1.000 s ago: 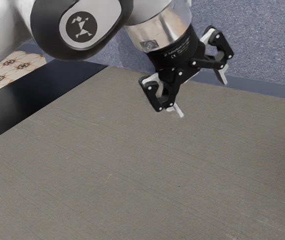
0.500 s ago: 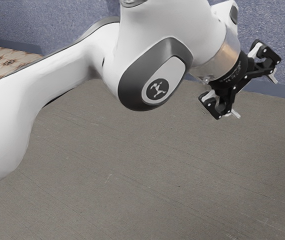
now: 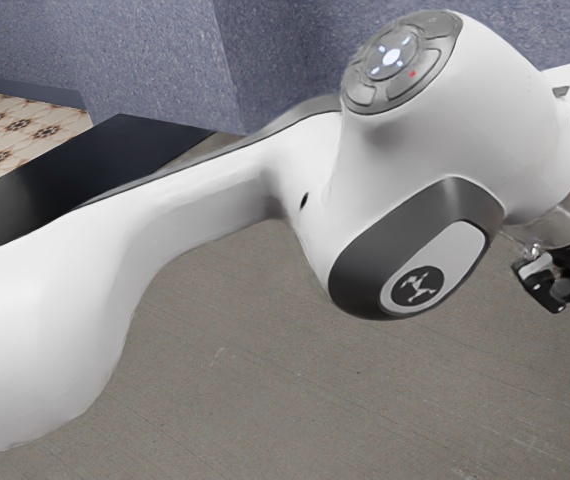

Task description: Pull the drawer handle with one arm to open the drawer

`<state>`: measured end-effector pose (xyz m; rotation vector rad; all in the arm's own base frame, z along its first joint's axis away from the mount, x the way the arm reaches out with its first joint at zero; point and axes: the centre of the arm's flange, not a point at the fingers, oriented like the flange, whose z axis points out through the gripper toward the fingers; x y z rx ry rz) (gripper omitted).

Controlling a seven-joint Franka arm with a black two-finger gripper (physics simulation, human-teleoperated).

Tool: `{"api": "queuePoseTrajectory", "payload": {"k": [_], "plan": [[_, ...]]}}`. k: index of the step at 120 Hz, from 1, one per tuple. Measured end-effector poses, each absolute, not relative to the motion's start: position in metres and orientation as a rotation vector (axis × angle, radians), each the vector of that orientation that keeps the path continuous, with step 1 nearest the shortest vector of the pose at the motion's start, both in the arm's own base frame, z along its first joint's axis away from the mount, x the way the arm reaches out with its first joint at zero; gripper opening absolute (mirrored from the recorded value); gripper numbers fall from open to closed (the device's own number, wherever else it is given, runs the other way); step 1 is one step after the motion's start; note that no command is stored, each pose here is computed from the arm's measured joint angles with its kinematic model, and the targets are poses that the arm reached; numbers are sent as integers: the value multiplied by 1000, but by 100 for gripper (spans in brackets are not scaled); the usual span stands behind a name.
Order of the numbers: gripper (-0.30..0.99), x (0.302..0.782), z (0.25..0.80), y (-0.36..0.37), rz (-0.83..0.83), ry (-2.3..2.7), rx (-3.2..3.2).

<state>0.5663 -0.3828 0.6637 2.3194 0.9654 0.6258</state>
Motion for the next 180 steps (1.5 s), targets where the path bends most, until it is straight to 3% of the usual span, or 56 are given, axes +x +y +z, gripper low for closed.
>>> {"api": "queuePoseTrajectory", "payload": {"k": [56, 180], "plan": [[69, 534, 668, -463, 607, 772, 2237], [69, 602, 622, -479, 602, 812, 2293]]}}
